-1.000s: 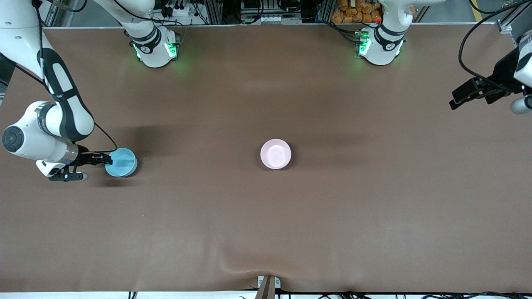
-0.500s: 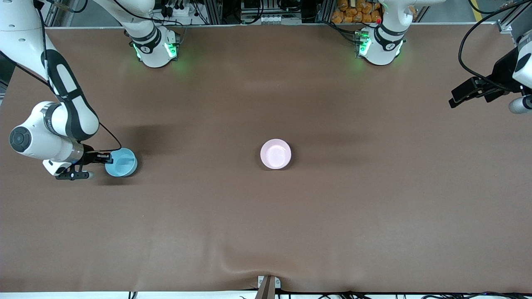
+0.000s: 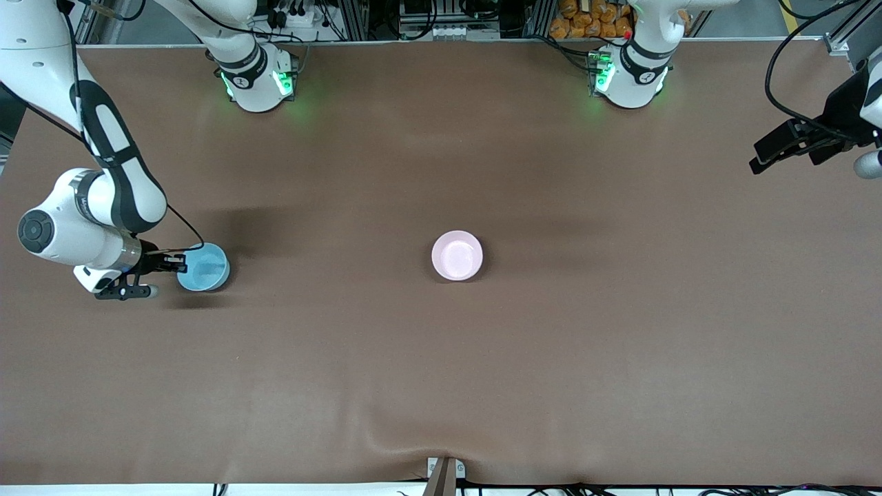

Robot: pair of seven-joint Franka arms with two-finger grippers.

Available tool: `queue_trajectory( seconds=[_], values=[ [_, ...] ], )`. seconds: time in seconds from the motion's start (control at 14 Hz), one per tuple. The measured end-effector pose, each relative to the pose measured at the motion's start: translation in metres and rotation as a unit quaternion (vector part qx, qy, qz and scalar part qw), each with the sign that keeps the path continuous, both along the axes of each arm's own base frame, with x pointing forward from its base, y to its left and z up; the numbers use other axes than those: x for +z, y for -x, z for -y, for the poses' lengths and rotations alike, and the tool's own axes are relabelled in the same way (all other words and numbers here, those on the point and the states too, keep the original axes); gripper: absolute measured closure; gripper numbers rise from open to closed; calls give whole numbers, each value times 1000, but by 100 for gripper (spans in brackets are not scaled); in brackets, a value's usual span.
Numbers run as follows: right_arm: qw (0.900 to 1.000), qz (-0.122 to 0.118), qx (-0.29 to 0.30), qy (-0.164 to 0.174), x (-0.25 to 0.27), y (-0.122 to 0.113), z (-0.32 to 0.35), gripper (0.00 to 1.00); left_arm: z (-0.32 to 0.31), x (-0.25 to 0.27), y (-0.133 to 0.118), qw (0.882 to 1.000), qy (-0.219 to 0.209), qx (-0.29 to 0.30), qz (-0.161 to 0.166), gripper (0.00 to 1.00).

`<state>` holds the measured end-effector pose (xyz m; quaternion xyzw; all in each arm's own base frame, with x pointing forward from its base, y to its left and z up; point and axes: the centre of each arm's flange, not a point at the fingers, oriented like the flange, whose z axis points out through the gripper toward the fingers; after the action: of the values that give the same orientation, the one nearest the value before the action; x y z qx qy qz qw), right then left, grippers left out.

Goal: Stack pink and blue bowls on white bowl
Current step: 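Grasp the blue bowl rim with the right gripper and lift, then carry the blue bowl with the right gripper over the pink bowl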

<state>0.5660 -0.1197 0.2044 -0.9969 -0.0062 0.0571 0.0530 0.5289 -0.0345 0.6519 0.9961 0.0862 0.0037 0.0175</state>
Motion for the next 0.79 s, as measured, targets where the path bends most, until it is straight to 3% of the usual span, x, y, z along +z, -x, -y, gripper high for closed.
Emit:
queue_trajectory(
  seconds=[0.29,0.57,0.79],
  values=[
    [998,-20,-58,-34,33,-25,-59,97,0,0,0,1000,0,-4,0,0],
    [990,-29,-133,-40,80,-48,-196,97,-1,-1,0,1000,0,-5,-1,0],
    [980,-31,-186,-64,113,-48,-301,97,-5,-3,-1,1000,0,-12,-3,0]
  ],
)
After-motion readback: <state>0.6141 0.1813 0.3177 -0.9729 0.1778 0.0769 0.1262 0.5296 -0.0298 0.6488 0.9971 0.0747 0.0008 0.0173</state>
